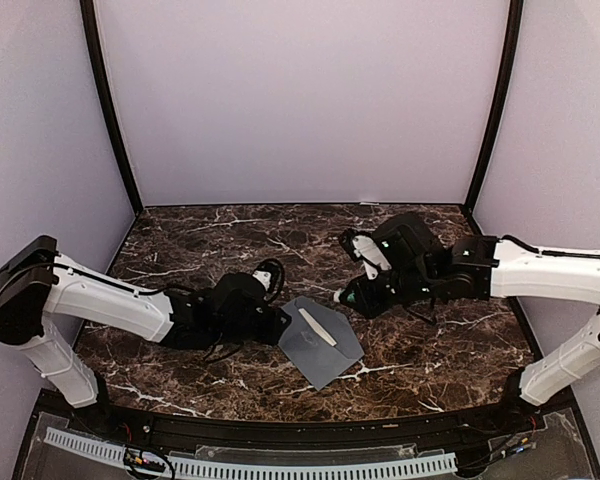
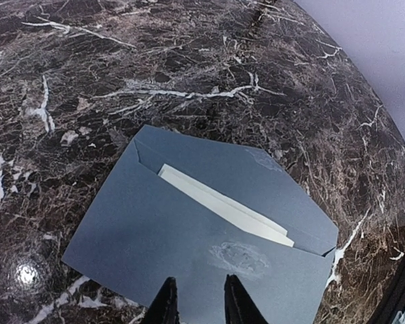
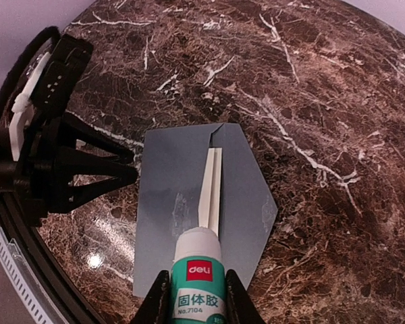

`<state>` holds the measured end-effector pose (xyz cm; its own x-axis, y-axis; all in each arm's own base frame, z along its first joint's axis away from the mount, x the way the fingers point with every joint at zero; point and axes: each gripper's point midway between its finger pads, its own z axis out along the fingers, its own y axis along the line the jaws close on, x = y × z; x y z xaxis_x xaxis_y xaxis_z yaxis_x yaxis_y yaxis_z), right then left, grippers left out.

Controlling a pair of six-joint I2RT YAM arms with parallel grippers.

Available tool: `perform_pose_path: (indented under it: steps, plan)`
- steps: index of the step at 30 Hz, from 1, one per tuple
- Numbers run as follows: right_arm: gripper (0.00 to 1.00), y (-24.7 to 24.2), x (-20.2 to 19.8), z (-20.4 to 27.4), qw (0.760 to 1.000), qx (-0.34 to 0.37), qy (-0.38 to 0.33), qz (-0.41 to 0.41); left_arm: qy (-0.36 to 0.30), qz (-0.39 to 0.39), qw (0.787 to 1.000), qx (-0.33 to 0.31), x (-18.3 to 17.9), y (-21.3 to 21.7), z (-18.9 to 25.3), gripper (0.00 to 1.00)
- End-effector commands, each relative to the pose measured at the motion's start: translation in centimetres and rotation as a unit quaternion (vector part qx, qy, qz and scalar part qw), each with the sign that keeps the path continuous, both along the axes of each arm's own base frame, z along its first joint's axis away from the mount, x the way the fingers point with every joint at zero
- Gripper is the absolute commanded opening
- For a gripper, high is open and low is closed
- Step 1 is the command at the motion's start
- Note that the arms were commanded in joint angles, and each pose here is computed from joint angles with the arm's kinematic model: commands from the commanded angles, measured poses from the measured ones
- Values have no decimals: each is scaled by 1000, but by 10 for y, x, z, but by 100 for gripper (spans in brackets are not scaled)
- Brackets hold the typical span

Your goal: Place the letter into the envelope and seal it

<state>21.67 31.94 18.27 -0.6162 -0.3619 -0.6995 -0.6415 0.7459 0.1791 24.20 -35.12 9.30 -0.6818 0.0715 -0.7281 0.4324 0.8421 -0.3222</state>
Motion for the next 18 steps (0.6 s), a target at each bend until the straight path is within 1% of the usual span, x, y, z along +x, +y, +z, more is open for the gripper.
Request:
perform_pose_path:
  steps: [1,2,5,10,18]
  plan:
    - [0,21,-13,-13,996,-8,83,34,18,-48,999,-1,10,-9,-10,23]
    - [0,25,-14,-19,994,-17,98,39,17,-48,999,-2,17,-9,-15,22]
    - [0,38,-13,-35,989,-41,137,41,24,-64,998,-7,21,-14,-24,18]
    - [0,58,-9,-65,978,-81,187,41,40,-54,998,5,29,-9,-50,15]
    - [0,78,13,-93,976,-104,188,17,54,-55,997,10,34,-2,-64,13]
